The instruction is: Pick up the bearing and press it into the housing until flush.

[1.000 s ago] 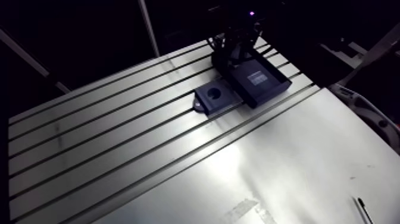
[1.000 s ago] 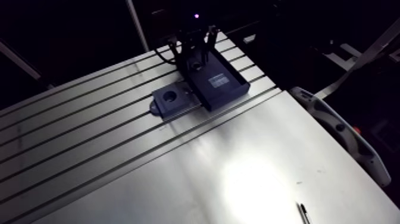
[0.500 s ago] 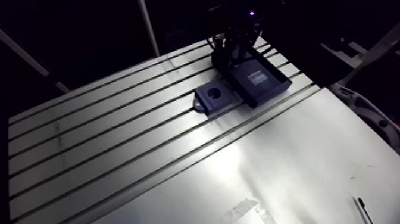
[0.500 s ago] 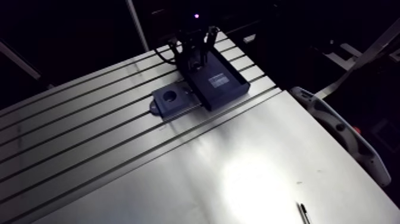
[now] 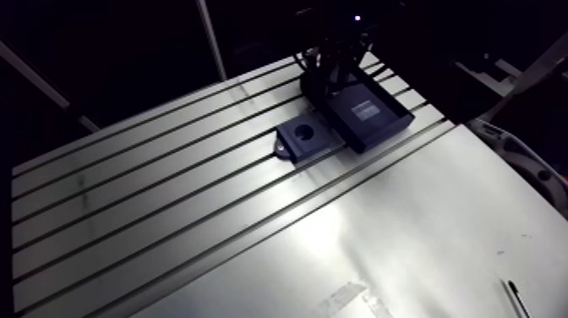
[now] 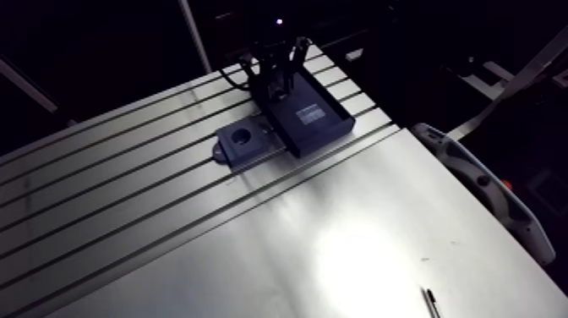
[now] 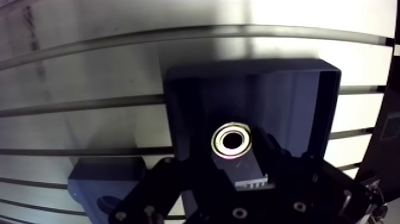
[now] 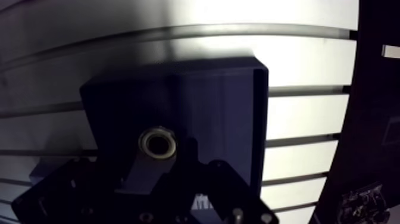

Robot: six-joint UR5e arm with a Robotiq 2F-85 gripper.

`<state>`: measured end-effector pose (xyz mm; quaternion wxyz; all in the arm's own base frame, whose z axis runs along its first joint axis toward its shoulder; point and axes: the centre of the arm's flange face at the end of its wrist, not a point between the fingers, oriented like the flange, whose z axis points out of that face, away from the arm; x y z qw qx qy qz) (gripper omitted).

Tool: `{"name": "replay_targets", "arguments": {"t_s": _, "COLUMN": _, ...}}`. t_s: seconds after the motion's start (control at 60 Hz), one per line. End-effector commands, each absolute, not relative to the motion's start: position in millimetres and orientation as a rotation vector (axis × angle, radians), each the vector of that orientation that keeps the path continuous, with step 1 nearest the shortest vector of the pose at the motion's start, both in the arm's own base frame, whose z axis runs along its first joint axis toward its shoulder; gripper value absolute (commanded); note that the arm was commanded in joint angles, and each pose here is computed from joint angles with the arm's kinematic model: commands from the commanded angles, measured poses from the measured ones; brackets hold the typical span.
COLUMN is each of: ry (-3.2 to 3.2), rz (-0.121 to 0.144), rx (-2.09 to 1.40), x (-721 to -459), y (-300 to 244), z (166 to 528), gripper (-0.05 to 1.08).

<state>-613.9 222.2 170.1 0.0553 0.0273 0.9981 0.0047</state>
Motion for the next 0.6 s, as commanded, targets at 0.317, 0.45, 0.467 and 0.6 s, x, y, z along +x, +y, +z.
{"name": "replay_targets", "arguments": {"t_s": 0.317, "ry": 3.027, "rz": 0.014, "rx": 0.083, "x": -613.6, "y": 222.1, "z": 168.7, "gripper": 0.52}}
{"name": "replay_targets", "arguments": {"t_s": 0.45, "ry": 3.024, "rz": 0.011, "rx": 0.082, "x": -613.6, "y": 222.1, "z": 166.2, "gripper": 0.54}}
{"name": "replay_targets", "arguments": {"t_s": 0.467, "ry": 3.024, "rz": 0.011, "rx": 0.082, "x": -613.6, "y": 222.1, "z": 166.2, "gripper": 0.54}}
{"name": "replay_targets", "arguments": {"t_s": 0.6, "ry": 3.024, "rz": 0.011, "rx": 0.082, "x": -613.7, "y": 222.2, "z": 165.8, "gripper": 0.55}}
